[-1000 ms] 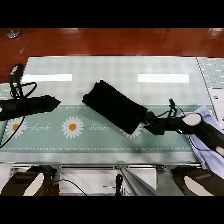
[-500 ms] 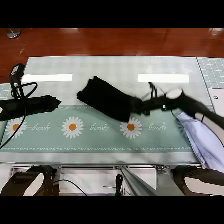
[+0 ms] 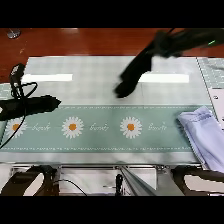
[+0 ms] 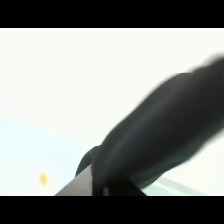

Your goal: Fold the shirts.

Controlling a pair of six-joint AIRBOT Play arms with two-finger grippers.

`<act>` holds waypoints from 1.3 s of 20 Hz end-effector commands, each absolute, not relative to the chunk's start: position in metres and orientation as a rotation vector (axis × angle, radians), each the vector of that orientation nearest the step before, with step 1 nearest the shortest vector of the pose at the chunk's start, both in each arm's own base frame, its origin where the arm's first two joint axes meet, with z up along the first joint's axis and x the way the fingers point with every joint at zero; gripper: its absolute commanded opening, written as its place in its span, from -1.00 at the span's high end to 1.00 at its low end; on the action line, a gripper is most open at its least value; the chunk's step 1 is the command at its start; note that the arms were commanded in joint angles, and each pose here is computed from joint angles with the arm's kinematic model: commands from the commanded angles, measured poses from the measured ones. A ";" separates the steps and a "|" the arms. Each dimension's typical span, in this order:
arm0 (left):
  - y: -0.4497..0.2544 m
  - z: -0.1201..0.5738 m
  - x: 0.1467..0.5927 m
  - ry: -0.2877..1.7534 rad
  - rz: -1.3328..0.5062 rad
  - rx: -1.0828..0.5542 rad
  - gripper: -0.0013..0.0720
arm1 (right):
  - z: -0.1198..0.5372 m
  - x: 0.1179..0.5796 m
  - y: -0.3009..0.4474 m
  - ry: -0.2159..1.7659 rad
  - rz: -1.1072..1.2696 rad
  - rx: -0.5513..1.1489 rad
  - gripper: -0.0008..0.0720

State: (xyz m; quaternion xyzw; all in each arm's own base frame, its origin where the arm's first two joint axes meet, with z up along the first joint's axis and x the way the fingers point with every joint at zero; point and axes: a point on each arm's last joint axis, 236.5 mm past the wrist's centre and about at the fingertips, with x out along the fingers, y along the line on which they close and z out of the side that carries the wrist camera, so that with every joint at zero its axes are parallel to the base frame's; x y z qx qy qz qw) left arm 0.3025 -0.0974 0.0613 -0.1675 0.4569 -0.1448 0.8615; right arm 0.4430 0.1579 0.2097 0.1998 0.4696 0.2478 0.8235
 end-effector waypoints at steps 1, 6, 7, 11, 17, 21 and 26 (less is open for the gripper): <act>-0.100 0.062 0.302 0.959 -0.310 -0.363 0.90 | 0.245 0.409 0.082 1.041 0.377 0.414 0.91; -0.110 0.069 0.303 0.949 -0.338 -0.421 0.90 | 0.246 0.337 -0.048 1.111 -0.032 0.503 0.91; -0.110 0.069 0.303 0.949 -0.339 -0.421 0.90 | 0.246 0.322 -0.067 1.102 -0.119 0.510 0.91; -0.108 0.071 0.307 0.928 -0.331 -0.422 0.90 | 0.211 0.241 -0.113 1.164 -0.374 0.501 0.91; -0.103 0.079 0.320 0.866 -0.308 -0.428 0.90 | 0.160 0.060 -0.166 1.257 -1.071 0.515 0.91; -0.104 0.078 0.319 0.868 -0.309 -0.427 0.90 | 0.119 0.013 -0.153 1.293 -1.223 0.553 0.43; -0.108 0.070 0.310 0.910 -0.363 -0.349 0.90 | 0.112 0.079 -0.164 1.213 -1.005 0.588 -0.74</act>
